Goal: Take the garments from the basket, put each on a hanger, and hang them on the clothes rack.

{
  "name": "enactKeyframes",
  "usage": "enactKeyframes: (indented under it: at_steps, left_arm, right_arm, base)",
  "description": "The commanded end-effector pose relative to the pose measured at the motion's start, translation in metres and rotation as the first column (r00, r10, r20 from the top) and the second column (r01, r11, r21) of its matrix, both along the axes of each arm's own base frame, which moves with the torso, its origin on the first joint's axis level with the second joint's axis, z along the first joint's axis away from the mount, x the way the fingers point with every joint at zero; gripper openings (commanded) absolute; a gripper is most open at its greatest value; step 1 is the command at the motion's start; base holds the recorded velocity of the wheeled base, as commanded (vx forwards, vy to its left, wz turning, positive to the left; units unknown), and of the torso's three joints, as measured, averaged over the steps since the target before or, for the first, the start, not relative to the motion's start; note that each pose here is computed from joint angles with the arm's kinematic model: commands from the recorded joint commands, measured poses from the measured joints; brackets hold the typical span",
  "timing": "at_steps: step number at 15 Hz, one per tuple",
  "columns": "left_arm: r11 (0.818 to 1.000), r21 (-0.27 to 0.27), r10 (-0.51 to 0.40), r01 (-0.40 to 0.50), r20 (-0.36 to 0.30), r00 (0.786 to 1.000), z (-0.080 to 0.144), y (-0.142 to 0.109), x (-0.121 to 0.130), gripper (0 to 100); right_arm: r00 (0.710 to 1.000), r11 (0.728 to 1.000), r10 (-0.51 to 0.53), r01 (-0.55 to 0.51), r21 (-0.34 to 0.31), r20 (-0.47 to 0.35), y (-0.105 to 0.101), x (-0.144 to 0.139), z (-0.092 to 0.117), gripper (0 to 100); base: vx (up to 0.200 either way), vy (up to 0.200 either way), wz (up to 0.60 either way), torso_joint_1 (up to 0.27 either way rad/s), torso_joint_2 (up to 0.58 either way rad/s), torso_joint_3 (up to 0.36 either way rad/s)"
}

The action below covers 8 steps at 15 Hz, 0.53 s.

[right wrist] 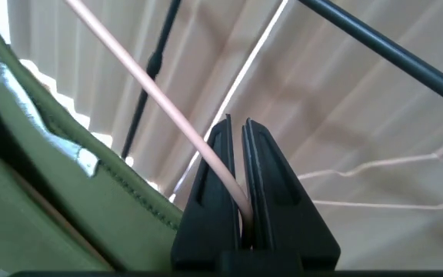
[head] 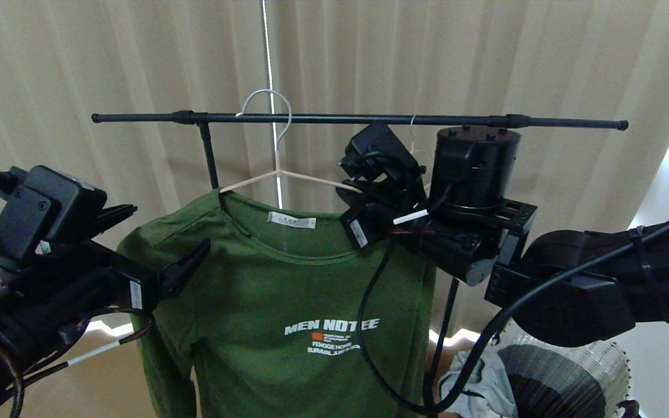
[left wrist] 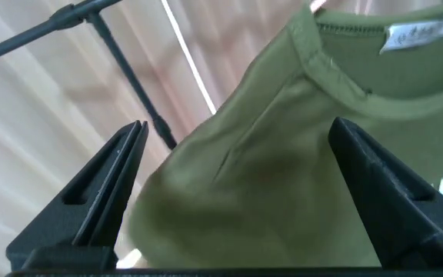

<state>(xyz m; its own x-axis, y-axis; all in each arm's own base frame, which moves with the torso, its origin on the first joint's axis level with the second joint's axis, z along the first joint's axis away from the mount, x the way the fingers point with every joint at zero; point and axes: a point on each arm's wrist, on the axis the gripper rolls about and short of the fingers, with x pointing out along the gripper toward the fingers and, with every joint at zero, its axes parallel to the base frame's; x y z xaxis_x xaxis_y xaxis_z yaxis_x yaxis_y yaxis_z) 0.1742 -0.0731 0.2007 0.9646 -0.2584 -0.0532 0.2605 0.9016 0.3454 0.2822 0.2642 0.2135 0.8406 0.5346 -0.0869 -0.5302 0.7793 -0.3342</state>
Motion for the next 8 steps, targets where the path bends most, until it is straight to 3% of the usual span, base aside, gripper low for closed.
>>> enactKeyframes:
  at_steps: [1,5,8]
  left_arm:
    - [1.000,-0.005,-0.003,0.003,0.011,1.000,0.002,0.002,-0.005,100]
    - [0.991,-0.010,-0.135,0.135,0.000,0.991,0.000,-0.002,-0.005,100]
    - [0.989,-0.029,-0.147,0.147,-0.008,0.989,-0.001,-0.002,-0.005,100]
  right_arm:
    - [1.000,1.000,-0.023,0.023,0.005,0.006,-0.012,-0.001,0.005,0]
    - [0.995,0.995,-0.093,0.093,0.027,0.029,-0.045,0.001,0.021,0]
    - [0.987,0.987,-0.156,0.155,0.037,0.037,-0.068,0.006,0.026,0]
  base:
    - [0.000,0.000,0.00,0.000,0.00,0.000]
    - [0.000,0.000,0.00,0.000,0.00,0.000]
    - [0.000,0.000,0.00,0.000,0.00,0.000]
